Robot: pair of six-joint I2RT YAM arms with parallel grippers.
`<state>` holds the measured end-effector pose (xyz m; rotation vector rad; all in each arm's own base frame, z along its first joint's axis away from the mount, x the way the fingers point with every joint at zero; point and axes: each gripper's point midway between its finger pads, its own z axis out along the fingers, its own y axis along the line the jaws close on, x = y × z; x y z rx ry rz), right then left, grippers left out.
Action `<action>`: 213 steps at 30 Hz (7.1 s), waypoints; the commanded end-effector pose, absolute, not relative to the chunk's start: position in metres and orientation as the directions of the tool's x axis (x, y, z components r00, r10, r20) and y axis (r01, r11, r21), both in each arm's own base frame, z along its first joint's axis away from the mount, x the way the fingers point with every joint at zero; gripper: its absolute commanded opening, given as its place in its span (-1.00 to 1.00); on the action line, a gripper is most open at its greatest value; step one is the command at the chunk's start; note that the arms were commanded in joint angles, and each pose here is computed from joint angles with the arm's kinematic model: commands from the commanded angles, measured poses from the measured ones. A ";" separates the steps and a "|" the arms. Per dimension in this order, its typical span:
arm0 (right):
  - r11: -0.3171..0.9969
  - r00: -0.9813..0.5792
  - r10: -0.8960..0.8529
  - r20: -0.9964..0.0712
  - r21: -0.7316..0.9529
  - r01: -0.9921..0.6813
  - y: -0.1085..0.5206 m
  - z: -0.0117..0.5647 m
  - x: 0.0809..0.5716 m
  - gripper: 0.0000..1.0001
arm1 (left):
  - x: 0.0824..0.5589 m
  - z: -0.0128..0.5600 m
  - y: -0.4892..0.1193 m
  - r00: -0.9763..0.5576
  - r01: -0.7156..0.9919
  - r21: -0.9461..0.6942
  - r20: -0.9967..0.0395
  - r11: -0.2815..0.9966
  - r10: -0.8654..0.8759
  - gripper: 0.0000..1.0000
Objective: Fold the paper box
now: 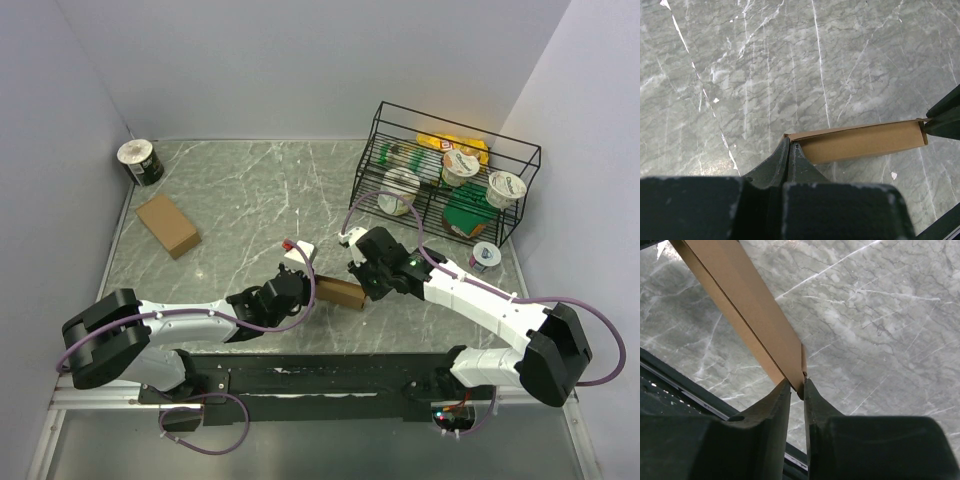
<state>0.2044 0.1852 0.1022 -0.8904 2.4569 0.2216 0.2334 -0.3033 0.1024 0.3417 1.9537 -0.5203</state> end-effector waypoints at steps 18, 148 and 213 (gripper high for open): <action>0.871 -0.763 -0.387 -0.517 0.065 -0.486 0.202 0.121 0.213 -0.81 | 0.189 0.033 -0.276 -0.525 0.525 -0.054 -0.806 0.849 0.274 -0.98; 0.904 -0.748 -0.158 -0.645 0.210 -0.373 0.243 0.144 0.227 -1.00 | 0.170 0.029 -0.290 -0.543 0.532 -0.048 -0.785 0.846 0.297 -0.98; 0.870 -0.772 -0.037 -0.634 0.360 -0.337 0.274 0.149 0.236 -1.00 | 0.162 0.028 -0.294 -0.529 0.557 -0.041 -0.787 0.830 0.316 -0.98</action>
